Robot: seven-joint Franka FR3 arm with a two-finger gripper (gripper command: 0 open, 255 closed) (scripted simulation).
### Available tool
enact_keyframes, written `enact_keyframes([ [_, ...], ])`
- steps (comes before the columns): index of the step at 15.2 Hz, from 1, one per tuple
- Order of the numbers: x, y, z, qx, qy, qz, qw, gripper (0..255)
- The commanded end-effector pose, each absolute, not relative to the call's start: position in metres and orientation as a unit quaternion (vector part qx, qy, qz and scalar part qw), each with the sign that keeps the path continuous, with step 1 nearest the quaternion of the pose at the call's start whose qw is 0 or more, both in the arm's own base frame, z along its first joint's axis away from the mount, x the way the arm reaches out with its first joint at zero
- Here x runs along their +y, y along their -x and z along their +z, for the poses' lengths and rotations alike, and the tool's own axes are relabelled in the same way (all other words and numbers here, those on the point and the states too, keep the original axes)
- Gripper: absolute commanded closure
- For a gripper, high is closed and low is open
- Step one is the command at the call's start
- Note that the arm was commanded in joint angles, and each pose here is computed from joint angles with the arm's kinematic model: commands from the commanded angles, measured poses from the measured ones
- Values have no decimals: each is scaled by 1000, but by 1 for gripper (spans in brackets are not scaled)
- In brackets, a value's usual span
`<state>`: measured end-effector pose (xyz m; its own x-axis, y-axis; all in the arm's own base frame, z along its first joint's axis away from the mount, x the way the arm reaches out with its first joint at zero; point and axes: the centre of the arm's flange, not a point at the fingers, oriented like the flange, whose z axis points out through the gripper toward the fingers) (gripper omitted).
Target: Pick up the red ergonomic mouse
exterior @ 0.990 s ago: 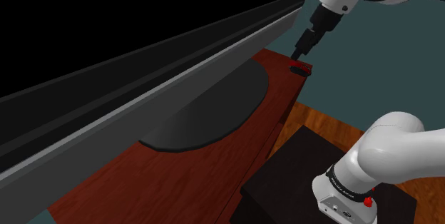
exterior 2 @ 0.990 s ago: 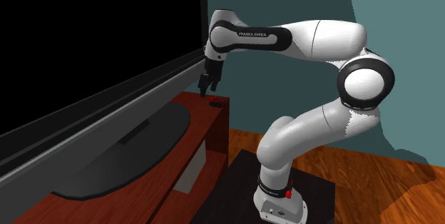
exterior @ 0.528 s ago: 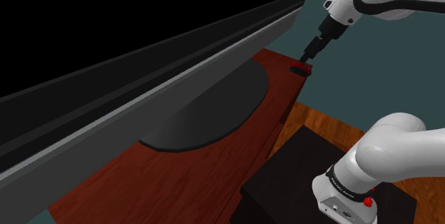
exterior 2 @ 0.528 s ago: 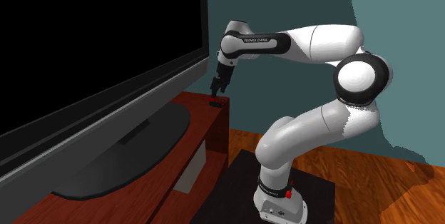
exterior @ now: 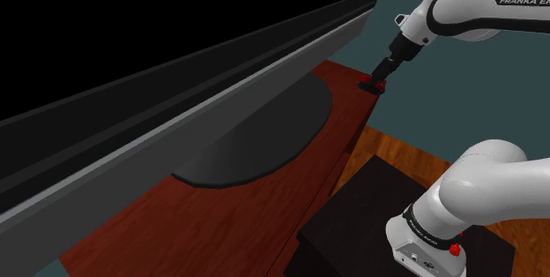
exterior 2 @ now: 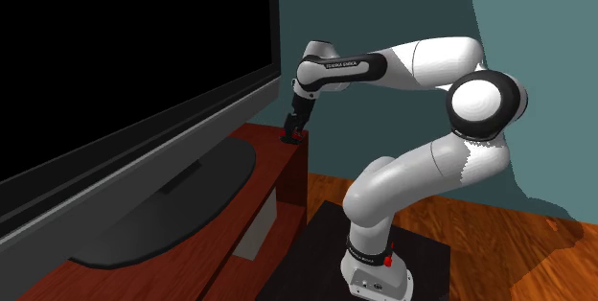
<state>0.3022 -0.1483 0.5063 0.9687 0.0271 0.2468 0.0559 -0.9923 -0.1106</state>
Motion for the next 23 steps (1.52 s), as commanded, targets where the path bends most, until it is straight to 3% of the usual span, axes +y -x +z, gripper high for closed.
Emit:
enact_keyframes([
  [1, -148, -302, 502, -21, 990, -124, 58, 0],
  [2, -147, -303, 502, -21, 990, -124, 58, 255],
  [11, -148, -302, 502, -21, 990, -124, 58, 255],
  [23, -148, -302, 565, -21, 990, -124, 58, 255],
])
